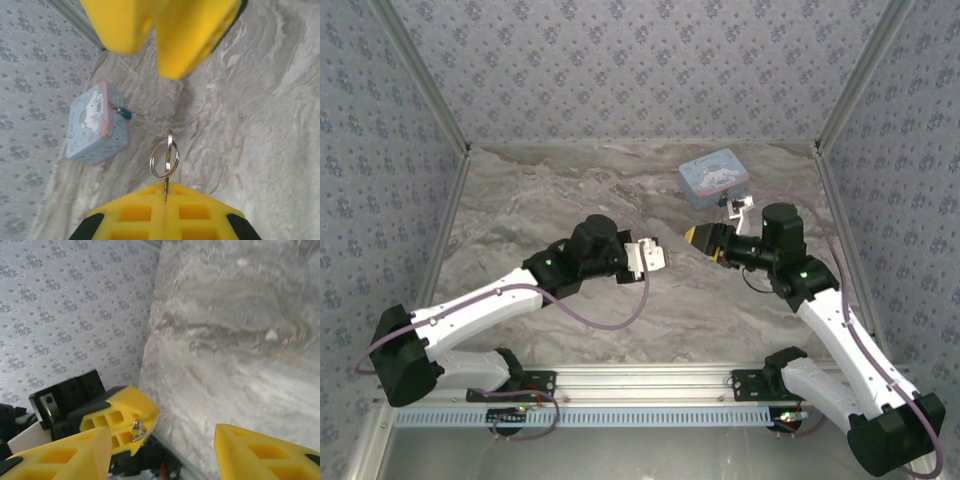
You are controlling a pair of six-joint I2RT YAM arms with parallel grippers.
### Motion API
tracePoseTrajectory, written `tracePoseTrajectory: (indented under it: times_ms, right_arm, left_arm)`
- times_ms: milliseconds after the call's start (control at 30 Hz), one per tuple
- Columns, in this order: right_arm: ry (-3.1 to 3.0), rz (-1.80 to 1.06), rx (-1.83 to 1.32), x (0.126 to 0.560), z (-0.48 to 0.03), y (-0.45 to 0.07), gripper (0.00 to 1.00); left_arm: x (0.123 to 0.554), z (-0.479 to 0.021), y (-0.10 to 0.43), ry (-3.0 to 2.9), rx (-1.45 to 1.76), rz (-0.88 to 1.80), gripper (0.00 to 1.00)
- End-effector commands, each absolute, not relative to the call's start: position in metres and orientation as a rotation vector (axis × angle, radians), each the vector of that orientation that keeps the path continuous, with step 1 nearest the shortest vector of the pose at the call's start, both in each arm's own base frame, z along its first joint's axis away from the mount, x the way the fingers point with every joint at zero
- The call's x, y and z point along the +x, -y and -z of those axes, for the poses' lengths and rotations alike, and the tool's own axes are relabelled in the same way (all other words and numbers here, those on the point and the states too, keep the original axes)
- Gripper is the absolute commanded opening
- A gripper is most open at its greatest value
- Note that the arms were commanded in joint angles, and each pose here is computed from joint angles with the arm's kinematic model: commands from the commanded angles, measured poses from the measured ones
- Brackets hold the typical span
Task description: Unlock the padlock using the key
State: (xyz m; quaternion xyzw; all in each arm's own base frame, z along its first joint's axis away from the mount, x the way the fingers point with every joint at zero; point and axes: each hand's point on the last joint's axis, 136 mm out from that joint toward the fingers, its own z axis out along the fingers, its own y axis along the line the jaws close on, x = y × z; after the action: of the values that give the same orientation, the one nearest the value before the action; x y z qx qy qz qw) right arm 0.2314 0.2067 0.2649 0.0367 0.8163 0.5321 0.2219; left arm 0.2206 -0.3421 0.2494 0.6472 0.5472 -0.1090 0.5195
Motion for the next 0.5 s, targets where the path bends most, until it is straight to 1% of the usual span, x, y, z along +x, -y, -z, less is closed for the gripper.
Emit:
tracePoseTrajectory:
  times_ms: [0, 167, 467]
  right_arm:
    - [-2.34, -1.62, 0.147, 0.215, -0.259, -0.217, 0.57]
    - [-2.342, -1.665, 0.181, 0.217, -0.259, -0.223, 0.54]
    - [-2.386, -1.714, 0.246, 0.222, -0.248, -0.234, 0.37]
  left_arm:
    - [0.225, -0.258, 0.346, -1.217, 1.627, 0.129, 0.0]
    - [0.226, -0.254, 0.351, -1.207, 1.656, 0.109, 0.0]
    - [0.227, -0.257, 0.354, -1.193, 1.655, 0.107, 0.0]
